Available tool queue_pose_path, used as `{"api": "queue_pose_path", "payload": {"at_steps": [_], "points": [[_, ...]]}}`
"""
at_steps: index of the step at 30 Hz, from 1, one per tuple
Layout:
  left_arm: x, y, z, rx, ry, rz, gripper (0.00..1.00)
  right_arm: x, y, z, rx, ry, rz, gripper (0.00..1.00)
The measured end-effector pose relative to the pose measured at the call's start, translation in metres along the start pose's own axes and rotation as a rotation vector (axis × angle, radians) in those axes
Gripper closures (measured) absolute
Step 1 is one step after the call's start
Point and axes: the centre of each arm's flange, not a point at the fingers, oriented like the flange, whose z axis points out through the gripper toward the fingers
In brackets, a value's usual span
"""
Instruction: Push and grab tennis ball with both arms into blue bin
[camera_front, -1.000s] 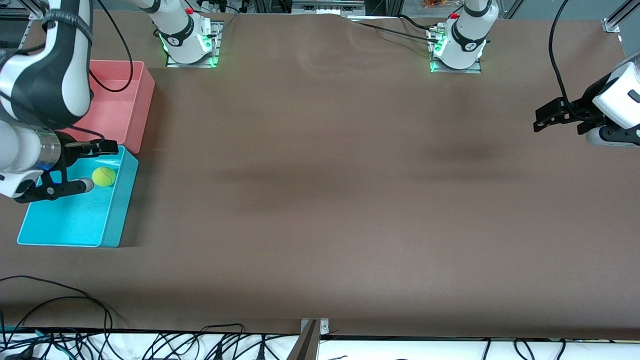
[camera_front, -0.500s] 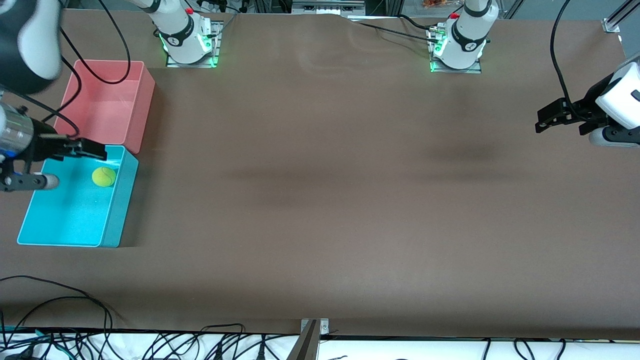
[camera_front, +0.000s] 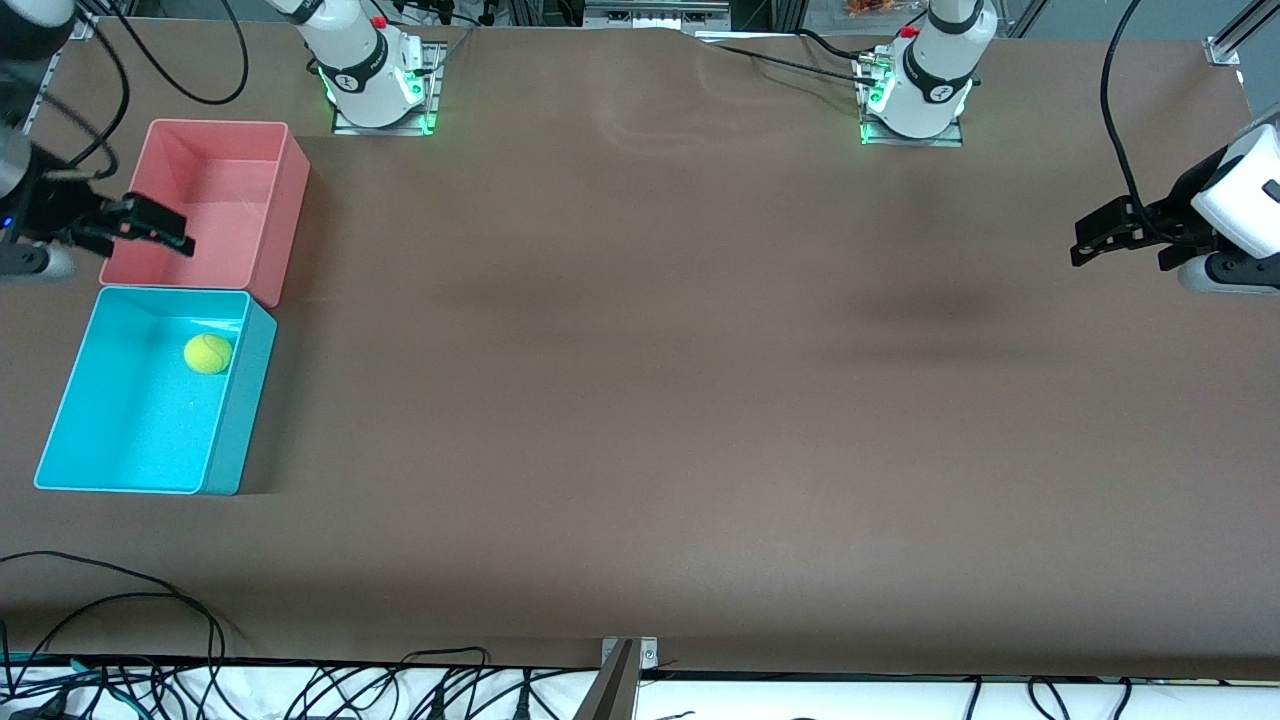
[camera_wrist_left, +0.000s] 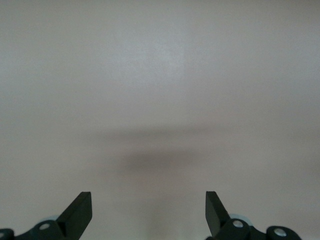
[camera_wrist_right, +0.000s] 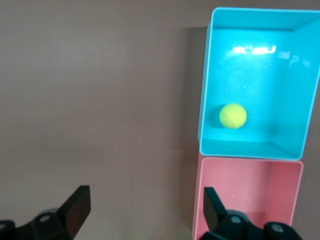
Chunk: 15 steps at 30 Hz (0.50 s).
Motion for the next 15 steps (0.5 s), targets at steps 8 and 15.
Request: {"api": "queue_pose_path", "payload": {"at_steps": [8, 15], "points": [[0.0, 0.0, -0.001, 0.0, 0.004, -0.001, 0.0, -0.009, -0.013, -0.002, -0.014, -0.013, 0.036, 0.0], [0.0, -0.003, -0.001, 0.0, 0.004, -0.006, 0.0, -0.007, -0.001, -0.001, -0.012, -0.015, 0.057, 0.0]]}}
